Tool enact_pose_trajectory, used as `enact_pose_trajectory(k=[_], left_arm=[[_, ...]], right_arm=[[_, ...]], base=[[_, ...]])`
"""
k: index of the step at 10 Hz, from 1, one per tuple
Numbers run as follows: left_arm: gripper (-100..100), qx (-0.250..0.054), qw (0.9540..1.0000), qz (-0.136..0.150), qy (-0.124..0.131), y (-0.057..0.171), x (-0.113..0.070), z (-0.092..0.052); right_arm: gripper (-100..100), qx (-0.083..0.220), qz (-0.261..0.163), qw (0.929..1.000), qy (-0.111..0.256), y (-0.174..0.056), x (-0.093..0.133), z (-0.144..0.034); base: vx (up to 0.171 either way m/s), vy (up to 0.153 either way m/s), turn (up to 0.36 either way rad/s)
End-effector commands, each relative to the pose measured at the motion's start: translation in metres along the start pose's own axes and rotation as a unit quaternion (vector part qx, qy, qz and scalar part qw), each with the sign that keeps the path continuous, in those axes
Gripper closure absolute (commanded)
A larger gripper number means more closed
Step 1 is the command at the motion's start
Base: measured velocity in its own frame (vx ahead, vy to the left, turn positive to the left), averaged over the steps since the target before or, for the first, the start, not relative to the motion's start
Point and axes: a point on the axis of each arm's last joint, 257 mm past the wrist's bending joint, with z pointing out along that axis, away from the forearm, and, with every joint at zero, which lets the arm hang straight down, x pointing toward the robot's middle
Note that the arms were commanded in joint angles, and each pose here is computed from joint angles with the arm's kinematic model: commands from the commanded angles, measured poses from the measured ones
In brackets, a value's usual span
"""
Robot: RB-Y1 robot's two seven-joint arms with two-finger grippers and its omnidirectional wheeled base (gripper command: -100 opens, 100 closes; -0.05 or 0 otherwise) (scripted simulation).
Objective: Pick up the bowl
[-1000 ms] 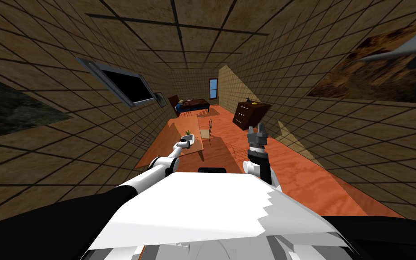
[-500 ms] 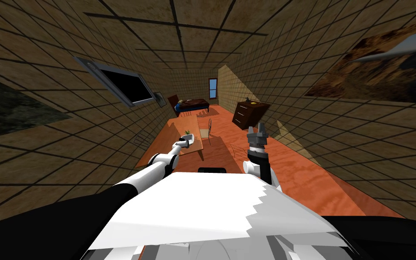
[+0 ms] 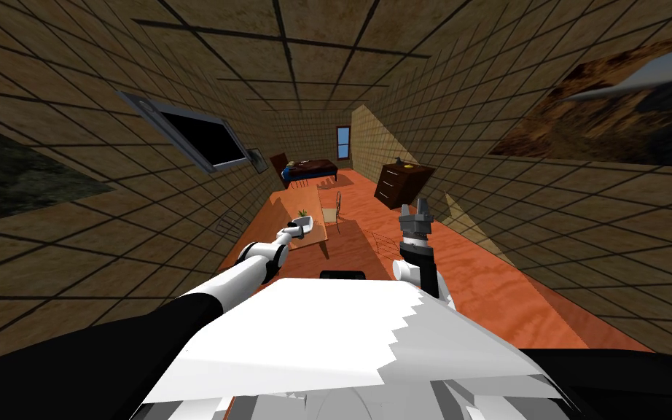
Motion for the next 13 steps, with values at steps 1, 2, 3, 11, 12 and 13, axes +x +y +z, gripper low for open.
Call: enact_pose_trajectory(k=[1, 2, 3, 11, 12, 13], left_arm=[[-100, 0.000, 1.0000, 0.000, 0.000, 0.000, 0.000, 0.000], [100, -0.001, 1.0000, 0.000, 0.000, 0.001, -0.001, 0.000], [100, -0.001, 1.0000, 0.000, 0.000, 0.001, 0.000, 0.000], [100, -0.036, 0.9989, 0.023, 0.016, 0.048, 0.026, 0.004], [100, -0.033, 0.9991, 0.023, 0.016, 0.049, 0.024, 0.005], [100, -0.012, 0.9993, 0.026, 0.023, 0.030, 0.031, 0.000]], right_arm=[[0, 0.000, 0.000, 1.0000, 0.000, 0.000, 0.000, 0.000], [0, 0.000, 0.000, 1.0000, 0.000, 0.000, 0.000, 0.000], [0, 0.000, 0.000, 1.0000, 0.000, 0.000, 0.000, 0.000], [0, 0.000, 0.000, 1.0000, 0.000, 0.000, 0.000, 0.000], [0, 0.000, 0.000, 1.0000, 0.000, 0.000, 0.000, 0.000], [0, 0.000, 0.000, 1.0000, 0.000, 0.000, 0.000, 0.000]], base=[[-0.009, -0.004, 0.002], [0.000, 0.000, 0.000], [0.000, 0.000, 0.000], [0.024, 0.012, 0.014], [0.058, 0.019, 0.007], [0.019, 0.005, -0.002]])
